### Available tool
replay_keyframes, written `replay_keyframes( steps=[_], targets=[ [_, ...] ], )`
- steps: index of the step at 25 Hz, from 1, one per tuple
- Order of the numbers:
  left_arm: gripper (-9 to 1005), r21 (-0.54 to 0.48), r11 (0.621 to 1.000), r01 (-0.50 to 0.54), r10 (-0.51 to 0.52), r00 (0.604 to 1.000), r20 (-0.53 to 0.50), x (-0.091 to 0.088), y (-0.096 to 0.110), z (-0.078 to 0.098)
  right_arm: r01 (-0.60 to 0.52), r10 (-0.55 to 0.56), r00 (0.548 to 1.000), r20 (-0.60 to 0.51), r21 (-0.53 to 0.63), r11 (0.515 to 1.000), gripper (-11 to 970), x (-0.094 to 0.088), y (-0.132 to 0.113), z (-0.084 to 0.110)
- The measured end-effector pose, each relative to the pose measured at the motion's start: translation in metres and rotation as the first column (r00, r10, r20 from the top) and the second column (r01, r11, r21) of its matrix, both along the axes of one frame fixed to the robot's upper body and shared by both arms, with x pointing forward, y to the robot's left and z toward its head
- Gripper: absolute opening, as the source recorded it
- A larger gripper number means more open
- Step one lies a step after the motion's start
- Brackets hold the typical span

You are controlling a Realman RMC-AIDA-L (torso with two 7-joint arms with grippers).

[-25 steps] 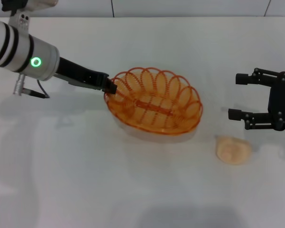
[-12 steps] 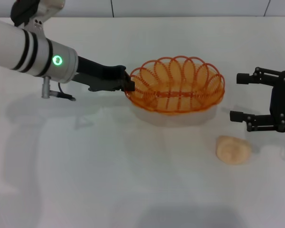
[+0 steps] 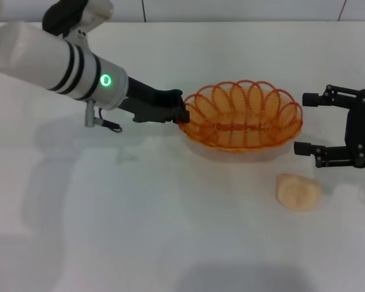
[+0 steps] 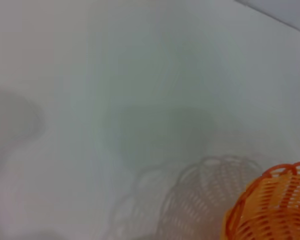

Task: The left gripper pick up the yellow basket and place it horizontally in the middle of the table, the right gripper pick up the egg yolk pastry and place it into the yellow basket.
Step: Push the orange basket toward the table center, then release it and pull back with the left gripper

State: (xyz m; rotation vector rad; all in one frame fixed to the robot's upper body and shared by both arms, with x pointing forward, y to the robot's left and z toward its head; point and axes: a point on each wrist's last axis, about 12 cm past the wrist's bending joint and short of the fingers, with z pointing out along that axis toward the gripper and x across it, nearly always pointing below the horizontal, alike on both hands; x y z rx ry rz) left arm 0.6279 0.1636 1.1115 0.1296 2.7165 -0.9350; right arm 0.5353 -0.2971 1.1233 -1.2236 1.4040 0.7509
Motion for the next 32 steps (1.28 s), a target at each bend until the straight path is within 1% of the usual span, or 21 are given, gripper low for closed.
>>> replay_keyframes(
  steps=[6, 10, 16, 19, 25, 28, 32],
  targets=[
    [107, -0.003, 1.0, 0.006, -0.006, 1.0, -0.017, 0.001, -0.01, -0.002, 0.008, -0.008, 1.0, 0.002, -0.003, 1.0, 797, 0.001, 0.0, 0.0],
    [113, -0.027, 1.0, 0.005, -0.005, 1.0, -0.029, 0.0, -0.012, -0.001, 0.01, -0.01, 1.0, 0.002, -0.004, 1.0, 796, 0.001, 0.0, 0.0],
    [122, -0.033, 0.999, 0.017, -0.018, 0.999, -0.036, -0.004, -0.011, -0.004, 0.013, -0.013, 1.0, -0.001, -0.003, 1.0, 794, 0.0, -0.001, -0.001],
    [334, -0.057, 0.998, 0.018, -0.02, 0.999, -0.036, -0.005, -0.011, -0.003, 0.02, -0.02, 1.0, -0.008, -0.003, 1.0, 793, -0.002, -0.003, -0.003],
    [535, -0.078, 0.997, 0.019, -0.019, 1.0, -0.006, -0.005, -0.001, 0.005, 0.025, -0.025, 1.0, -0.014, 0.004, 1.0, 791, -0.005, -0.005, -0.004],
    [606, -0.076, 0.997, 0.017, -0.017, 1.0, 0.008, -0.006, 0.008, 0.009, 0.025, -0.025, 1.0, -0.017, 0.006, 1.0, 790, -0.005, -0.006, -0.004],
    [702, -0.066, 0.997, 0.034, -0.034, 0.999, -0.002, -0.007, 0.019, 0.012, 0.028, -0.028, 0.999, -0.026, 0.009, 1.0, 789, -0.005, -0.006, -0.003]
  ],
)
